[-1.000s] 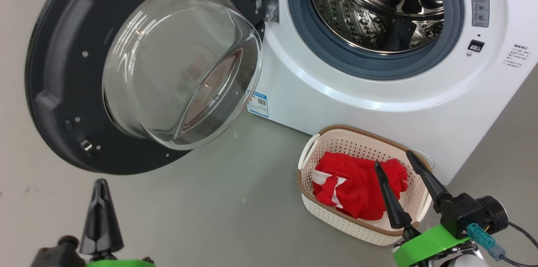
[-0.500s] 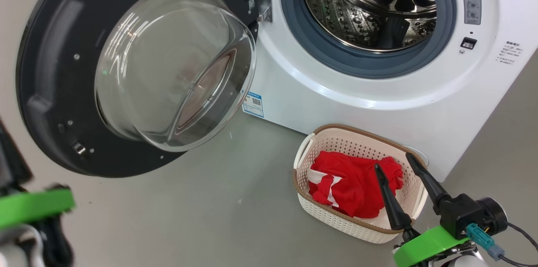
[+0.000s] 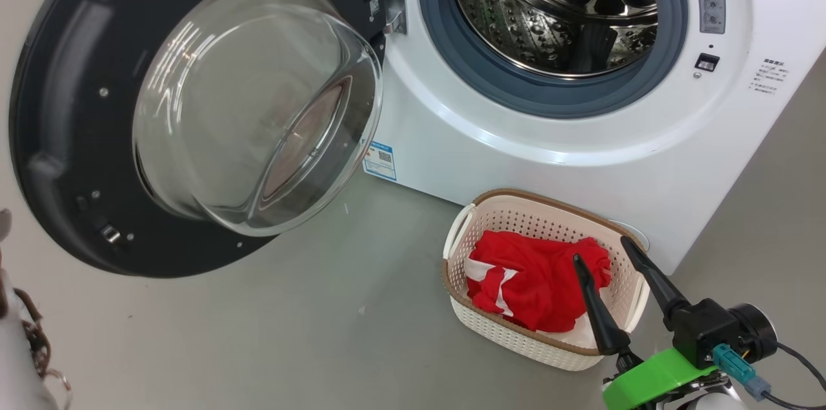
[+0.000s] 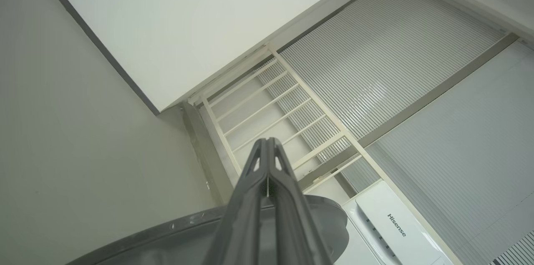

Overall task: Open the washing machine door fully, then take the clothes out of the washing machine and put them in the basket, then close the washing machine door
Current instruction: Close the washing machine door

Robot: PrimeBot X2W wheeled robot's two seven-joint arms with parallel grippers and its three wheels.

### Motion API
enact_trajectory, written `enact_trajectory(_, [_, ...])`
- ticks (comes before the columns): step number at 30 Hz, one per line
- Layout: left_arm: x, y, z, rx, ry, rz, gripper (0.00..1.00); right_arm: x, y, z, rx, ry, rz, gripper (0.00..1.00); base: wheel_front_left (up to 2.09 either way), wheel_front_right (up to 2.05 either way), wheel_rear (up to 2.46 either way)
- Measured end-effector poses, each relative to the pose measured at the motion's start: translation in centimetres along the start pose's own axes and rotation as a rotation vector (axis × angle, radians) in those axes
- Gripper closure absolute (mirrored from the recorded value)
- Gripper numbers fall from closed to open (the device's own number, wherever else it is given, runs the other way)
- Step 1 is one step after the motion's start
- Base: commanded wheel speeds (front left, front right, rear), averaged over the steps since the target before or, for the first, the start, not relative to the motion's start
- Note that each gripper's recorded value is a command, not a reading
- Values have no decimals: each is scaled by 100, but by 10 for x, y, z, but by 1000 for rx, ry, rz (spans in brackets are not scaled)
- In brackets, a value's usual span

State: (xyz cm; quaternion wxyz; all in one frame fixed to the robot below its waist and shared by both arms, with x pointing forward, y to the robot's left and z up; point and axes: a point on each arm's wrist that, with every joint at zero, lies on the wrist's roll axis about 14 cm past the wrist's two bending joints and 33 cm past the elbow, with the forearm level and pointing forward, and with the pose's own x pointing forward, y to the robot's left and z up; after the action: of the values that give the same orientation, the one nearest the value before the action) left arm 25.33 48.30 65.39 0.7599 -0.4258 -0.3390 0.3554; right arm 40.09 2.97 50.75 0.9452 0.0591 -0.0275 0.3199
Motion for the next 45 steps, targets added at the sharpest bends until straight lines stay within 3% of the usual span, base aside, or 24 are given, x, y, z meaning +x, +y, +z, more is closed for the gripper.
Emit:
enact_trajectory(8, [23, 5, -28, -128, 179, 77, 100, -4, -5, 0, -1, 2, -16, 0, 0, 0, 0])
enact_trajectory(23, [35, 42, -64, -109, 430, 228, 100, -15, -17, -4, -9, 15, -54, 0, 0, 0, 0])
enact_trajectory(29, [26, 42, -89, -129, 553, 217, 100, -18, -19, -5, -17, 19, -63, 0, 0, 0, 0])
enact_trajectory(45, [24, 41, -104, -164, 649, 202, 100, -22, -19, -7, -13, 28, -65, 0, 0, 0, 0])
